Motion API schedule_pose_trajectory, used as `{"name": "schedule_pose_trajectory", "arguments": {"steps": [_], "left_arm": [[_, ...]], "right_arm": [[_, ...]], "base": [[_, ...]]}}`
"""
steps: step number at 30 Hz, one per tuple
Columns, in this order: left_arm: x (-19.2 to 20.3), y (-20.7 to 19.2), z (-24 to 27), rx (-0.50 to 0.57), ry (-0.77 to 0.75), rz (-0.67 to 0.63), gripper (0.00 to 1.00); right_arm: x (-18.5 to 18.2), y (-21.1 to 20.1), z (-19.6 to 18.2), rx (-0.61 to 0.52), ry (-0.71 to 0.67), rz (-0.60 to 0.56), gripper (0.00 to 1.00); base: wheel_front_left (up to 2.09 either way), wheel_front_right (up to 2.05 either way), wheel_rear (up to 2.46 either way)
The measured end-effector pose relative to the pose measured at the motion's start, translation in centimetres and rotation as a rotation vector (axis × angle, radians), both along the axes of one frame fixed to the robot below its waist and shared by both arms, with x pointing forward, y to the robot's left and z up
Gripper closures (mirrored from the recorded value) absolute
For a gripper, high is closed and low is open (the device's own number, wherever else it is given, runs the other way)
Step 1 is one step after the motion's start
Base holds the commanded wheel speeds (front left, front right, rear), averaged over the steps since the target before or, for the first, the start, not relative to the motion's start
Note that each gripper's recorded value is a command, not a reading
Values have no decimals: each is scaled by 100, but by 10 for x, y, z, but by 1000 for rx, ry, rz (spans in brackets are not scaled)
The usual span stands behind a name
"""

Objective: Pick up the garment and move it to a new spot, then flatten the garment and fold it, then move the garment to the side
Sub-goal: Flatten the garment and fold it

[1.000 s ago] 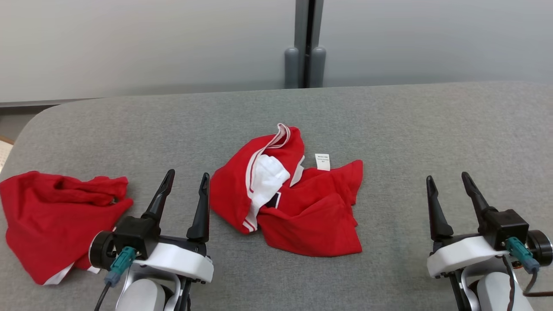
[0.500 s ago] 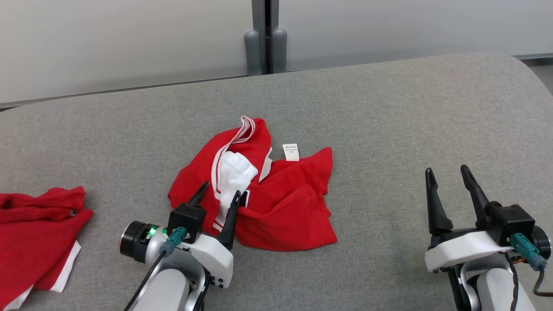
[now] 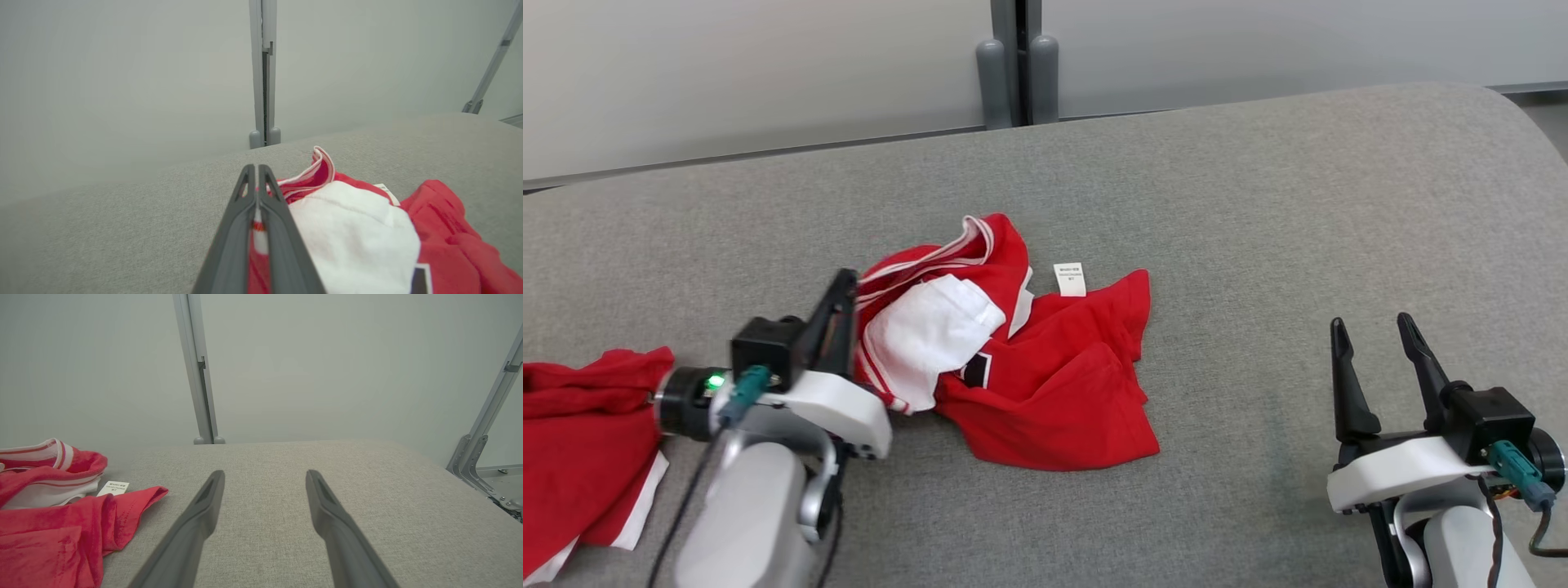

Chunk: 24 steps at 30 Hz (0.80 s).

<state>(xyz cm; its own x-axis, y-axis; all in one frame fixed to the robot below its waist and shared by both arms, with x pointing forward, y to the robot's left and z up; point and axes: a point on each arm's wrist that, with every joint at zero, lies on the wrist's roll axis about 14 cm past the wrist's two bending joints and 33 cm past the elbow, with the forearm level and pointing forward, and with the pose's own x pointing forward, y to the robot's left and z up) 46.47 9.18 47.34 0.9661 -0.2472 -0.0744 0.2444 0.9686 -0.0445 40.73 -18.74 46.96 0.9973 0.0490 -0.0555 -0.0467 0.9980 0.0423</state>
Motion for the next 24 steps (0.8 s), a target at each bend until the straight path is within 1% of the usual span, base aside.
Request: {"name": "schedule_pose_trajectory", "arguments": {"steps": [4,6,10,11,12,13,15,18,24], "left_arm": [[11,42,12,14,-36,109,100],[15,64,19,-1,-52,179,100],[12,103,4,65,-8,286,100],[10,111,-5,86,21,307,96],[6,116,-15,99,62,328,31],[3,120,-25,110,98,340,0],[1,127,-29,123,104,368,0],[6,124,-16,112,50,369,0],[7,93,35,-14,-119,283,0]], "right_arm": [[5,8,2,2,-7,23,0],[8,12,2,4,-10,33,0],[10,22,0,5,-4,62,0],[11,24,-1,5,-1,68,0],[11,25,-2,7,1,72,0],[11,26,-2,8,1,74,0],[12,27,-2,8,2,78,0],[14,29,-3,10,4,82,0],[17,36,-3,19,1,97,0]], "base": [[0,0,0],[0,0,0],[0,0,0],[0,0,0],[0,0,0],[0,0,0],[0,0,0],[0,0,0],[0,0,0]]}}
